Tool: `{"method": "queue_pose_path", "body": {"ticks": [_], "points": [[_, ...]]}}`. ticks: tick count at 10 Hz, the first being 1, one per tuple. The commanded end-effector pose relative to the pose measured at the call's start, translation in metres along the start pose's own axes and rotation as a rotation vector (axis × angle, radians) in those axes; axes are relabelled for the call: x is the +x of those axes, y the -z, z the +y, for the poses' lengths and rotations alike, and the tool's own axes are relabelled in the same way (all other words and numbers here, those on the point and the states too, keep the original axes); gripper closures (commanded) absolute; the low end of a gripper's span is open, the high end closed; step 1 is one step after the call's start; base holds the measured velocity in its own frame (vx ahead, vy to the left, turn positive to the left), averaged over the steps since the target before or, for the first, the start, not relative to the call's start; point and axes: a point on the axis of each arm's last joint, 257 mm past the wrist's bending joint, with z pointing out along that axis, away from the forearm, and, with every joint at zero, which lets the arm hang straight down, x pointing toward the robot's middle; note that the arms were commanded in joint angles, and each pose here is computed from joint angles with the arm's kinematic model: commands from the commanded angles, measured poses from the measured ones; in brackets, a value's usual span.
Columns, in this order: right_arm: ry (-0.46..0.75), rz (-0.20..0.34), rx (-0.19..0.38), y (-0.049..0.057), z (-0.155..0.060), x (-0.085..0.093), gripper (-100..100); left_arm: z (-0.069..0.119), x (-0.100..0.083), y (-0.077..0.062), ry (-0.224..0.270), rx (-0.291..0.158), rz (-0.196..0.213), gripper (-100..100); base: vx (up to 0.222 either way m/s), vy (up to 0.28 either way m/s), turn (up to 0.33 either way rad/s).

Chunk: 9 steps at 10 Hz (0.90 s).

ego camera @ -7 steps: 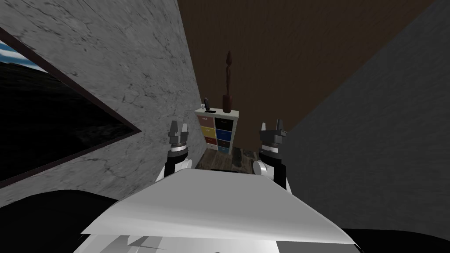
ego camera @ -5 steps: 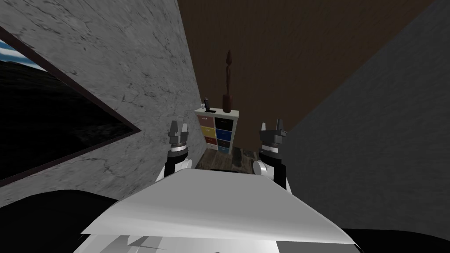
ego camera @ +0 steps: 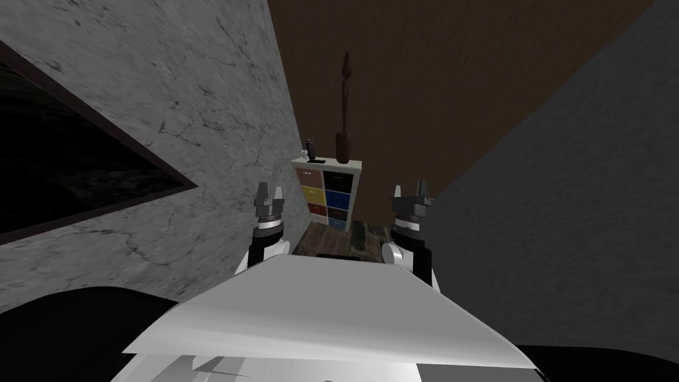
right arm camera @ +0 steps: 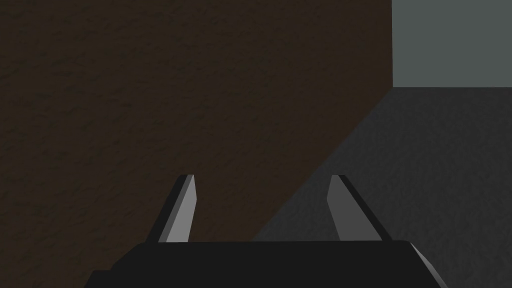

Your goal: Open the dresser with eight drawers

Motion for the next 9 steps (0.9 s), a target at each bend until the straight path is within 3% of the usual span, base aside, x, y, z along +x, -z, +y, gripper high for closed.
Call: {"method": "queue_pose_path", "body": {"ticks": [1, 2, 3, 9], "points": [[0.000, 0.000, 0.000, 0.000, 0.000, 0.000, 0, 0.000, 0.000, 0.000, 0.000, 0.000, 0.000, 0, 0.000, 0.000, 0.000], [0.000, 0.000, 0.000, 0.000, 0.000, 0.000, 0, 0.000, 0.000, 0.000, 0.000, 0.000, 0.000, 0, 0.000, 0.000, 0.000], [0.000, 0.000, 0.000, 0.000, 0.000, 0.000, 0, 0.002, 0.005, -0.002, -0.010, -0.012, 0.044, -100, 0.028, -0.019, -0.029], [0.000, 0.000, 0.001, 0.000, 0.000, 0.000, 0, 0.017, 0.013, -0.005, -0.023, -0.095, 0.112, -100, 0.067, -0.050, -0.032]]}}
